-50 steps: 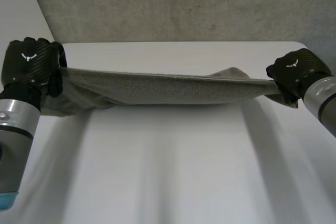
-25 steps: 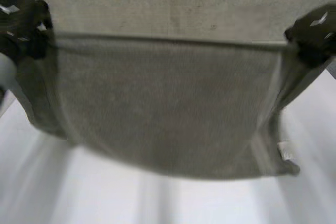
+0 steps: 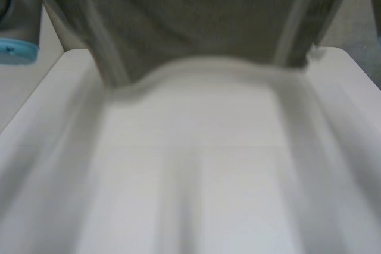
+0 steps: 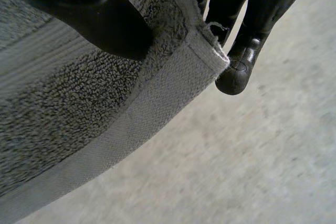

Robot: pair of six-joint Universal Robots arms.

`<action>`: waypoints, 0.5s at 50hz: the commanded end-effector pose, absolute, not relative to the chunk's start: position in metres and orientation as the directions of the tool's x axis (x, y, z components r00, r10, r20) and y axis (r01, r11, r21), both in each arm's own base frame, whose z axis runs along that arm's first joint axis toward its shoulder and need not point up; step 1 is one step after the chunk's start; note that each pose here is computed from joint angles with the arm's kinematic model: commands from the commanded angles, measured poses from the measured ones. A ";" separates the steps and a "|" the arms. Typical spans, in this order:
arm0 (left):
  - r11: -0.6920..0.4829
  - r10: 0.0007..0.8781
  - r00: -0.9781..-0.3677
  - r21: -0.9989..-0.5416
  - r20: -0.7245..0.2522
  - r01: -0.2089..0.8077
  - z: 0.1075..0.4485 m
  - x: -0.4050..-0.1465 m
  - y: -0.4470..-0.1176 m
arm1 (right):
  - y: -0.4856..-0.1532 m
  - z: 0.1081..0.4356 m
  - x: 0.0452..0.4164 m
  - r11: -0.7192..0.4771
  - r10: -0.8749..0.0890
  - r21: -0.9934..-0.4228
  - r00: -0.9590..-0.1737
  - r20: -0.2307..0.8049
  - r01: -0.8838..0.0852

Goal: Fold the towel.

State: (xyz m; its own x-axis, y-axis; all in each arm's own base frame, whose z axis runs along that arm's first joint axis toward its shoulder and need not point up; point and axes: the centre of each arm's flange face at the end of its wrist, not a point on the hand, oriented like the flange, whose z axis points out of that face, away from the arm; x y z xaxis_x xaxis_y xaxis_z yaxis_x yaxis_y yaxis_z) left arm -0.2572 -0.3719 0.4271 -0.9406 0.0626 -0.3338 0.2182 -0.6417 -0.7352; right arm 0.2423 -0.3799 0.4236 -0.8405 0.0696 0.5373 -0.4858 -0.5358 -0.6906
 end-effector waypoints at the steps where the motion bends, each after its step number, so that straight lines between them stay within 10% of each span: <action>1: -0.572 0.163 -0.957 -0.813 -0.238 0.105 0.413 -0.252 -0.369 | -0.366 0.395 0.244 -0.485 -0.045 -0.730 -0.819 0.572 -0.483; 11: -0.254 0.283 -0.917 -0.944 -0.280 0.210 0.266 -0.239 -0.356 | -0.357 0.286 0.240 -0.245 -0.277 -0.800 -0.752 0.599 -0.547; 25: -0.144 0.363 -0.833 -0.908 -0.418 0.393 0.153 -0.225 -0.313 | -0.320 0.165 0.230 -0.004 -0.530 -0.796 -0.674 0.515 -0.606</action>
